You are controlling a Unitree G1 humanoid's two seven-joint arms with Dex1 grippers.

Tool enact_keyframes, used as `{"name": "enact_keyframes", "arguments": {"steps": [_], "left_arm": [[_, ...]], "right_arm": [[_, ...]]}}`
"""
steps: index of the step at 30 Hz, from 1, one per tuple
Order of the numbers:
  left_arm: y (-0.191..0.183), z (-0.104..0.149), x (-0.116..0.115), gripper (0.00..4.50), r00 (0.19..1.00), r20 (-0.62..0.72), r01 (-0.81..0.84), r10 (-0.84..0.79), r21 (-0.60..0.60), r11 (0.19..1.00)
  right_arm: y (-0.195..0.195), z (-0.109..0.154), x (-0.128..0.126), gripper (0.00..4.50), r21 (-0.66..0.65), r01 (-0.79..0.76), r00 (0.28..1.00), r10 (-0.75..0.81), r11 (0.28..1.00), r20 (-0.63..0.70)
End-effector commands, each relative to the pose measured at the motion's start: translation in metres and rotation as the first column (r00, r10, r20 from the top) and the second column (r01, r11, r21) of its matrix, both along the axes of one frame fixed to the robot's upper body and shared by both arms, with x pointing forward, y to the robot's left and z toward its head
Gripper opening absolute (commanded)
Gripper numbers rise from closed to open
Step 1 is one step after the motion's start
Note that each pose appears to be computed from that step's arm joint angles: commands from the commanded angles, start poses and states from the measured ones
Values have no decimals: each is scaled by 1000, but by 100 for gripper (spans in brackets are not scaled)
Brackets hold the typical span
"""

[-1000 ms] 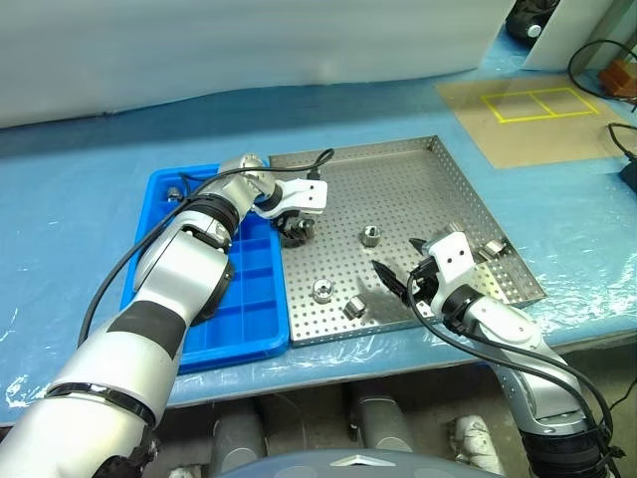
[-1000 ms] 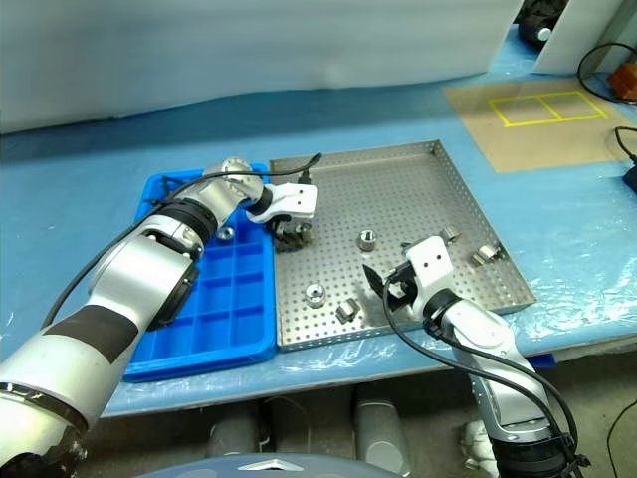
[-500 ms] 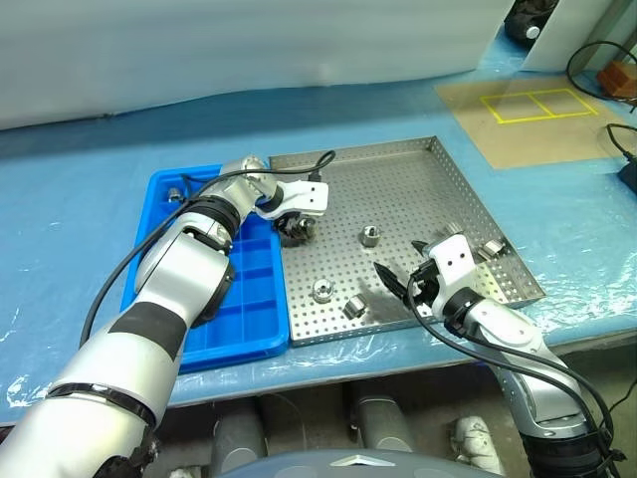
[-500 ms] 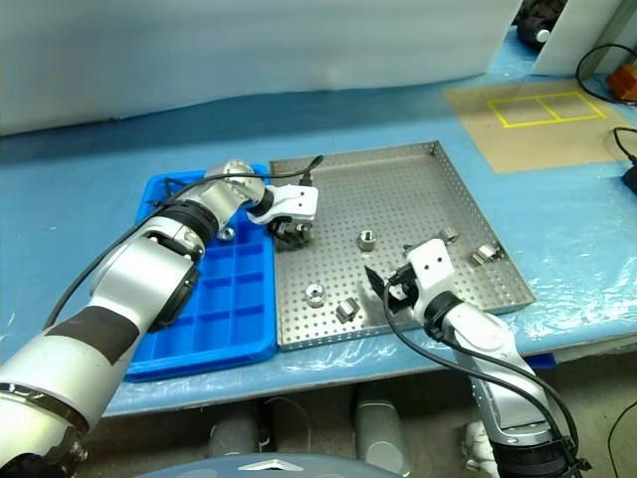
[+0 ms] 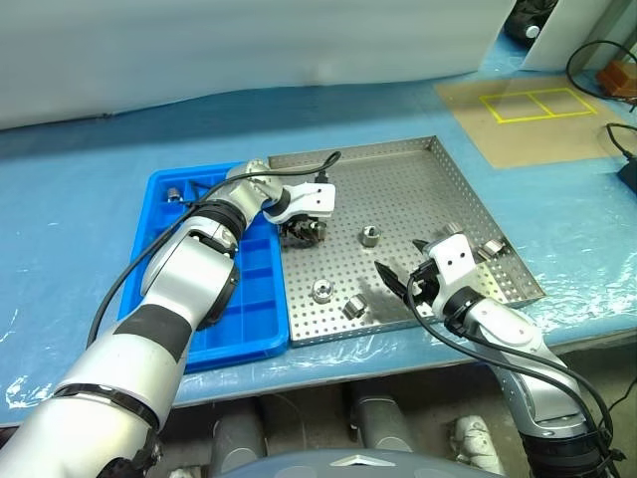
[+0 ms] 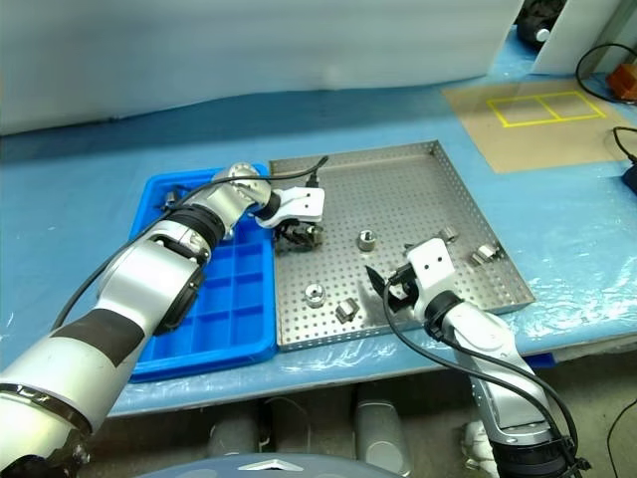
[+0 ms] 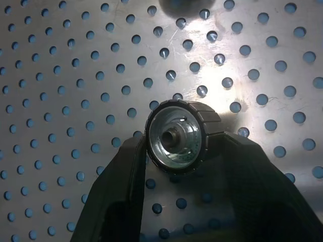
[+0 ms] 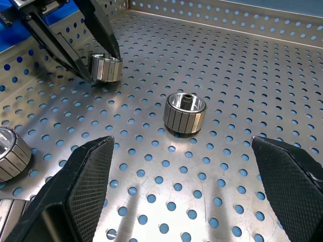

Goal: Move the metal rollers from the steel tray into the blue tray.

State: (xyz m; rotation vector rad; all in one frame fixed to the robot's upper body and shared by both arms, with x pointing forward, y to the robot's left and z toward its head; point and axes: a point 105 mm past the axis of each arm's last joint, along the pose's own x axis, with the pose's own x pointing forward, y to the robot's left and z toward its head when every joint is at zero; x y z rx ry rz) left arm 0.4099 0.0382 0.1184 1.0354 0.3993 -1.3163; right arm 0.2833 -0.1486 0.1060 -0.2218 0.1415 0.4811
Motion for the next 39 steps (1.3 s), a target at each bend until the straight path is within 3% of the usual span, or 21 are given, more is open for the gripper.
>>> {"name": "enact_keyframes", "arguments": {"steps": [1, 10, 18, 23, 29, 35, 39], "left_arm": [[-9, 13, 3, 188, 1000, 17, -11, 12, -104, 995], [4, 53, 0, 188, 998, -69, -9, -15, -344, 939], [66, 42, -10, 188, 993, -118, -34, -7, -343, 939], [89, 41, -22, 188, 995, -103, -47, 8, -378, 924], [128, 64, -40, 188, 983, -1, -165, 186, -468, 868], [151, 91, -61, 188, 941, 19, -267, 339, -574, 774], [164, 87, -82, 188, 919, 4, -320, 394, -577, 752]], "right_arm": [[4, 16, 1, 450, 8, -14, 998, 14, 1000, 68], [14, 30, 14, 450, 17, -109, 990, 107, 994, 94], [36, 48, 36, 450, 2, -314, 944, 312, 949, 104], [60, 55, 48, 450, -3, -449, 888, 446, 894, 111], [108, 65, 56, 450, -14, -648, 755, 644, 762, 124], [134, 65, 64, 450, -27, -731, 674, 728, 682, 126], [145, 64, 64, 450, -27, -771, 629, 767, 636, 125]]}}
